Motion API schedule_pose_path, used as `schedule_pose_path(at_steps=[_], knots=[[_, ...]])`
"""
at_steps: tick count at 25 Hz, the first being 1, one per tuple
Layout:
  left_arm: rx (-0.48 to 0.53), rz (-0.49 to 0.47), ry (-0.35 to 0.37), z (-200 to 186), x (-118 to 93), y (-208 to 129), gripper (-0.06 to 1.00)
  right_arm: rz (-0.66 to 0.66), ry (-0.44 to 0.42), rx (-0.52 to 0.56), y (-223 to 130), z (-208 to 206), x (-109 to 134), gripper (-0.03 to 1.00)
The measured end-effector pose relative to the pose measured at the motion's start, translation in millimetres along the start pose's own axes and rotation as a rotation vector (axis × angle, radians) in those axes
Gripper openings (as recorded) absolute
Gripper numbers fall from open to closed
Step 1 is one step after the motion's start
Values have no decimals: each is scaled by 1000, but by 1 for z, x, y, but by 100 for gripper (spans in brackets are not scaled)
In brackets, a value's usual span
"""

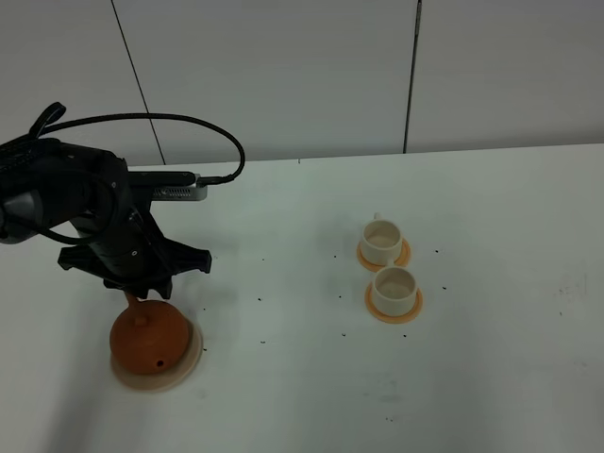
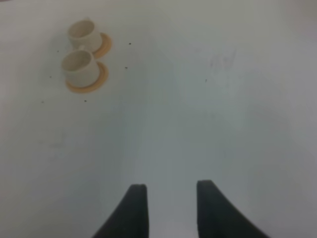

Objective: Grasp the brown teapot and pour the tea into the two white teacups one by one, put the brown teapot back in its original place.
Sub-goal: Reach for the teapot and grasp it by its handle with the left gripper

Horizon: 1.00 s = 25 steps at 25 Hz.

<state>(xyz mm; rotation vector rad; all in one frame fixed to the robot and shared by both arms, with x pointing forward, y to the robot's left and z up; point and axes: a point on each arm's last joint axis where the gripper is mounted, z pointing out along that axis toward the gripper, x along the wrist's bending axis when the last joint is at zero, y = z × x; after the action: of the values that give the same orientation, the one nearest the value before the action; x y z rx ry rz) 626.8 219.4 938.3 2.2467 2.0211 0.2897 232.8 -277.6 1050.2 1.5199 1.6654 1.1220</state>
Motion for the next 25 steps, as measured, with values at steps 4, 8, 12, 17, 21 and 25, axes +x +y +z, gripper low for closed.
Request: schedule_pose_path(at_steps=[4, 8, 12, 17, 21, 25], knots=[[-33, 16, 14, -2, 1, 3, 33, 0, 0, 0, 0, 0, 0, 24], [-68, 24, 23, -14, 4, 4, 33, 0, 0, 0, 0, 0, 0, 24], [-108, 21, 21, -31, 5, 5, 33, 0, 0, 0, 0, 0, 0, 24], [-58, 62, 42, -34, 7, 0, 34, 0, 0, 0, 0, 0, 0, 24], [-36, 71, 54, -33, 9, -2, 39, 0, 0, 0, 0, 0, 0, 24], [-18, 57, 61, -33, 9, -4, 48, 0, 0, 0, 0, 0, 0, 24]])
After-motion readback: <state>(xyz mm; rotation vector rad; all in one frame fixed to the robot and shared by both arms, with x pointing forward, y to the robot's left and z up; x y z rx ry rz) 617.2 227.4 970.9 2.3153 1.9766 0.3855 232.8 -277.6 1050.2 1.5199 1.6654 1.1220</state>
